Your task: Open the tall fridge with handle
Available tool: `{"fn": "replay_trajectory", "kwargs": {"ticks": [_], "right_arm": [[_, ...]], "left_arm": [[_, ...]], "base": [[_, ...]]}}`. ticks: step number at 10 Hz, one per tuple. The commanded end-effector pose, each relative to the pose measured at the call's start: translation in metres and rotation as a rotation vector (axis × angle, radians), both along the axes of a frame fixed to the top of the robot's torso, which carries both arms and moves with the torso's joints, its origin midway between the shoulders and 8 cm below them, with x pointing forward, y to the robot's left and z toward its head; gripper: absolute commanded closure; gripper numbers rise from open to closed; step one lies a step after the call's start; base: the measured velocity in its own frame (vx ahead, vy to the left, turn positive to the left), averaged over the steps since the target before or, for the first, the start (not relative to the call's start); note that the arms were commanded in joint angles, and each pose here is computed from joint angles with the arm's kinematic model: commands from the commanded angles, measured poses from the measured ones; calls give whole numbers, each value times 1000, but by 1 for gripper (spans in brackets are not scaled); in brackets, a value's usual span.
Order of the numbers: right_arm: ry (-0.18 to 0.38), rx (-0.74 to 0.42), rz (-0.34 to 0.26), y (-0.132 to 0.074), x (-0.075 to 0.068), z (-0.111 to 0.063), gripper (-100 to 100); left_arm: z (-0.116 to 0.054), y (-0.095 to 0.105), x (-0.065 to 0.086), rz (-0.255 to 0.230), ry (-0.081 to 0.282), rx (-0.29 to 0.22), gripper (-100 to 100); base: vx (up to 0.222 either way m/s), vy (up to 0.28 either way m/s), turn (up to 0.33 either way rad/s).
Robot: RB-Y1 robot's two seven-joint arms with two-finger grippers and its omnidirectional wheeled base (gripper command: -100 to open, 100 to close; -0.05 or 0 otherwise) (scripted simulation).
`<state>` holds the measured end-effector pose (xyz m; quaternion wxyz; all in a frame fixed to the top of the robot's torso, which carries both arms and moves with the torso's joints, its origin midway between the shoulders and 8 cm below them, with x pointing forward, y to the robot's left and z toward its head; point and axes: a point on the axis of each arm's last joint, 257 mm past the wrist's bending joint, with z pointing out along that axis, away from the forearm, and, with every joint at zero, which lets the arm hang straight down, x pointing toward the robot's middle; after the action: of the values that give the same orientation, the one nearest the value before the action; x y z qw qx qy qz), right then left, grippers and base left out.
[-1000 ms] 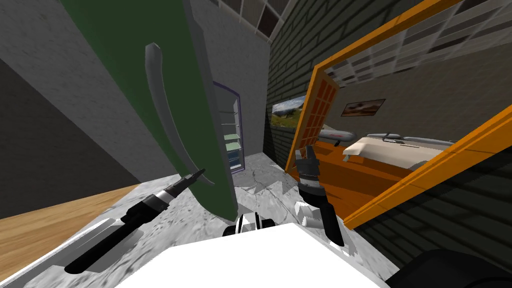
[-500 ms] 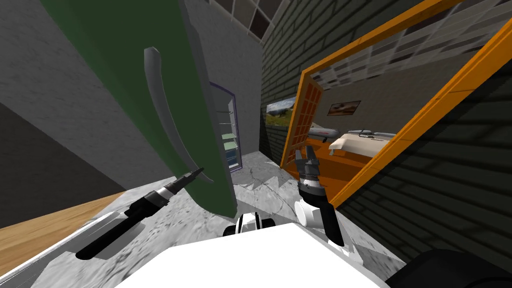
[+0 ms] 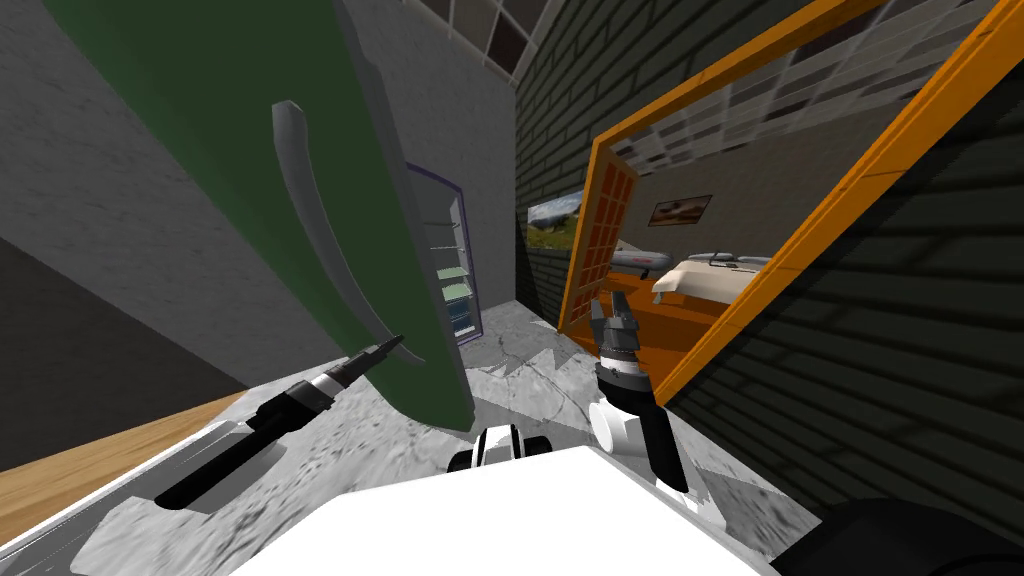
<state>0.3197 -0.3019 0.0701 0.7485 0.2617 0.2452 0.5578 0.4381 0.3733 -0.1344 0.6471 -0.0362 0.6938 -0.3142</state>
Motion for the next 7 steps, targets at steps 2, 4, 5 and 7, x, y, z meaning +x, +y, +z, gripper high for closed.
{"fn": "replay_trajectory", "kwargs": {"ticks": [2, 4, 5, 7], "right_arm": [[1, 0, 0, 0, 0, 0, 0], [0, 0, 0, 0, 0, 0, 0], [0, 0, 0, 0, 0, 0, 0], [0, 0, 0, 0, 0, 0, 0]], "left_arm": [[-8, 21, 7, 6, 7, 2, 100], [-19, 35, 6, 34, 29, 5, 100], [-27, 47, 6, 59, 47, 8, 100], [-31, 52, 5, 70, 56, 10, 100]], "base": [[-83, 52, -26], [0, -25, 17], [14, -19, 2], [15, -8, -14]]}}
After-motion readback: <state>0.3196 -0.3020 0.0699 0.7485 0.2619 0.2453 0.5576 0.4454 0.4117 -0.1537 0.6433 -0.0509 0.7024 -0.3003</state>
